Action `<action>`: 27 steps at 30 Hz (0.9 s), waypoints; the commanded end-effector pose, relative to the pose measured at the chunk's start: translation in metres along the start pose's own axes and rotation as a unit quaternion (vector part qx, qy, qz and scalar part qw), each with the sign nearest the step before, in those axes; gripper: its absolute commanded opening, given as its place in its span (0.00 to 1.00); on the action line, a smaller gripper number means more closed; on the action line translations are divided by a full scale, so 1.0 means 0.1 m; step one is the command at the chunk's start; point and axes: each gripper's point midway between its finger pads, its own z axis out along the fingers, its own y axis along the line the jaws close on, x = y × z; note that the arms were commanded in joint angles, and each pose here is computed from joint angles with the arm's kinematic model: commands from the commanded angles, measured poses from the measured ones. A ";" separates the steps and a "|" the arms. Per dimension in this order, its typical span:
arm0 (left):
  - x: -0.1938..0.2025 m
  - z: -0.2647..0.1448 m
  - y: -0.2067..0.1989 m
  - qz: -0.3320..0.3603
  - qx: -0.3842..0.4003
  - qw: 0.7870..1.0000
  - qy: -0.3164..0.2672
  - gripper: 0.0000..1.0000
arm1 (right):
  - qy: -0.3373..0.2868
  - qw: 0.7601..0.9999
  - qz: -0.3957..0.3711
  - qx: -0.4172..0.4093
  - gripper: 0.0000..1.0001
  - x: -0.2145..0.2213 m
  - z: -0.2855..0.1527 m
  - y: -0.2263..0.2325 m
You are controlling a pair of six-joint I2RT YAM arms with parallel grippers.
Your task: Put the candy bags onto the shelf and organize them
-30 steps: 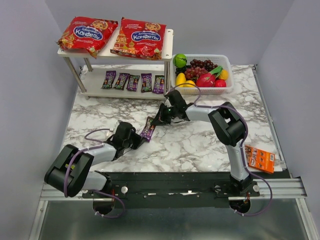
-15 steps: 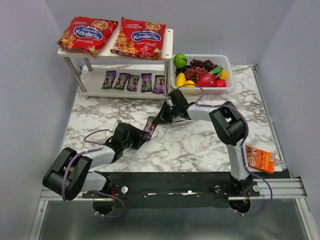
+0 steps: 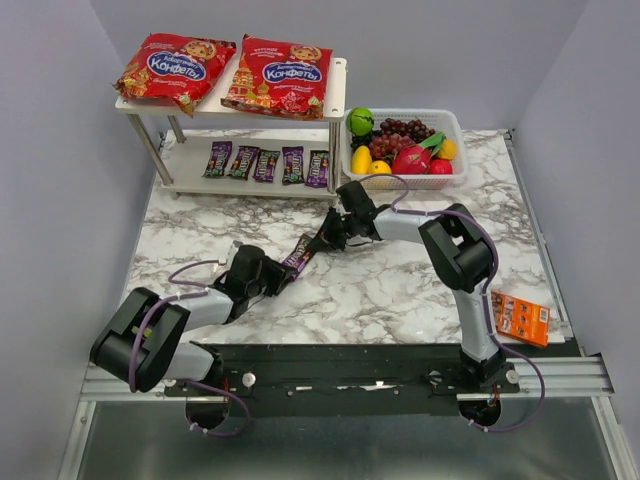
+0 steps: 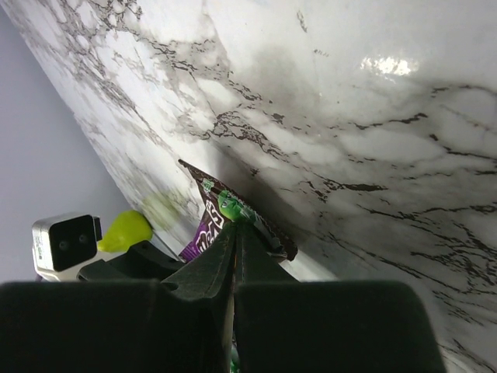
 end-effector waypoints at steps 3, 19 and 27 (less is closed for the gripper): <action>-0.22 -0.03 0.52 0.028 -0.101 0.993 -0.061 0.47 | 0.028 0.996 0.026 0.079 0.10 0.25 -0.02 -0.44; -0.30 -0.02 0.52 0.053 -0.108 0.990 -0.077 0.45 | 0.038 0.995 0.017 0.091 0.10 0.25 0.00 -0.48; -0.21 0.05 0.47 0.055 -0.094 0.993 -0.051 0.34 | 0.042 0.995 0.017 0.087 0.10 0.25 0.01 -0.45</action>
